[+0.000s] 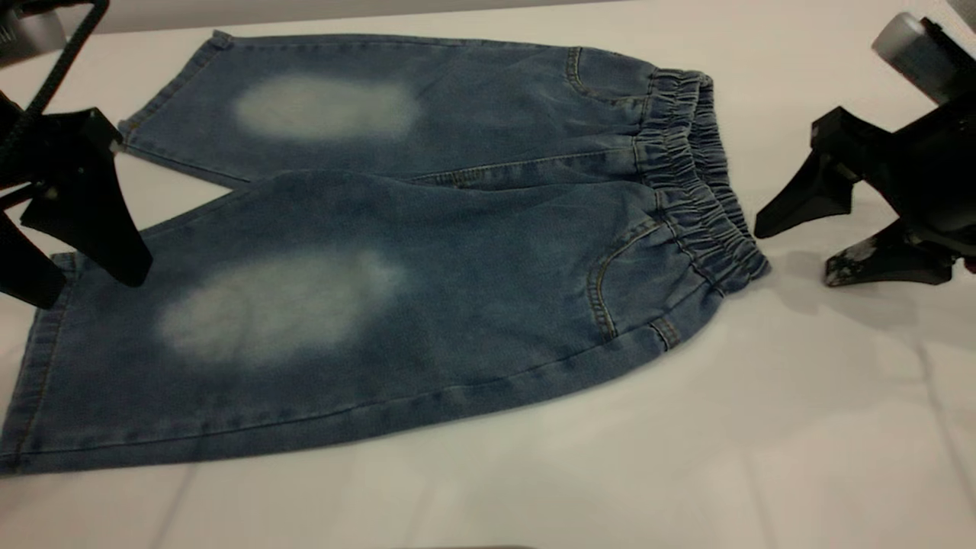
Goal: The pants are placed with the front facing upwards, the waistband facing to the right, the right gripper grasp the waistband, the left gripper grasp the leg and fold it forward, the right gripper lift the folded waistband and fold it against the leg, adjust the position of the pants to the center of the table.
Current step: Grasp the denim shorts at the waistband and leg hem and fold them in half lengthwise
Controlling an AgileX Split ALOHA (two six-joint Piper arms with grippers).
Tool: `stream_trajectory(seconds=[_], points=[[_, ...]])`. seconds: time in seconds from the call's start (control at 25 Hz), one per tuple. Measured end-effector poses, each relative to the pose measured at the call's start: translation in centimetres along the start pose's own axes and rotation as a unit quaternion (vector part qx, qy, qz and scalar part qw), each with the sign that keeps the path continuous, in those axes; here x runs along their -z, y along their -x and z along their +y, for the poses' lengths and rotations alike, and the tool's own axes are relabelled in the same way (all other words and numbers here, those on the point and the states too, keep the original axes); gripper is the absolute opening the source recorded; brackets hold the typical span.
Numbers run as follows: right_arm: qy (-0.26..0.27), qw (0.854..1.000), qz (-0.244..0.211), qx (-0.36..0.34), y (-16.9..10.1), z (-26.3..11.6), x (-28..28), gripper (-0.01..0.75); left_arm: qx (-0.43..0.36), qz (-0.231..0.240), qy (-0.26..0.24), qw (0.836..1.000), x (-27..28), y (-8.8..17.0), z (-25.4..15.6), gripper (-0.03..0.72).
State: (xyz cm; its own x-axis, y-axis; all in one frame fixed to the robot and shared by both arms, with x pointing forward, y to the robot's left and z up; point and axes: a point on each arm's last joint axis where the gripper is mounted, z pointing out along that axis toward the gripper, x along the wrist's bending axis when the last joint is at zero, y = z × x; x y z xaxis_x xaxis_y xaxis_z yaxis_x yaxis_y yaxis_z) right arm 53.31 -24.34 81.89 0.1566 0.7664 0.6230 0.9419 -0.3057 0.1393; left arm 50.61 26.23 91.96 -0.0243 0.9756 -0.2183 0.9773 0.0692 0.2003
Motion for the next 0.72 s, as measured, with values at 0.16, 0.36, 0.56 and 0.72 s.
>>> stream_trajectory(seconds=[0.16, 0.36, 0.56, 0.72], points=[[-0.001, 1.0, 0.01, -0.002, 0.0, 0.2, -0.4, 0.545, 0.002, -0.001, 0.001, 1.0, 0.0, 0.0, 0.0, 0.496], [-0.01, 0.999, 0.049, -0.001, -0.1, 0.4, -1.3, 0.544, 0.002, -0.001, 0.001, 1.0, 0.0, 0.0, 0.0, 0.496], [-0.019, 0.997, 0.07, -0.014, 0.0, 0.2, -2.0, 0.542, 0.003, -0.001, 0.002, 1.0, 0.0, 0.0, 0.0, 0.496], [-0.022, 0.997, 0.077, -0.017, 0.0, 0.2, -2.1, 0.541, 0.003, -0.001, 0.002, 1.0, 0.0, 0.0, 0.0, 0.496]])
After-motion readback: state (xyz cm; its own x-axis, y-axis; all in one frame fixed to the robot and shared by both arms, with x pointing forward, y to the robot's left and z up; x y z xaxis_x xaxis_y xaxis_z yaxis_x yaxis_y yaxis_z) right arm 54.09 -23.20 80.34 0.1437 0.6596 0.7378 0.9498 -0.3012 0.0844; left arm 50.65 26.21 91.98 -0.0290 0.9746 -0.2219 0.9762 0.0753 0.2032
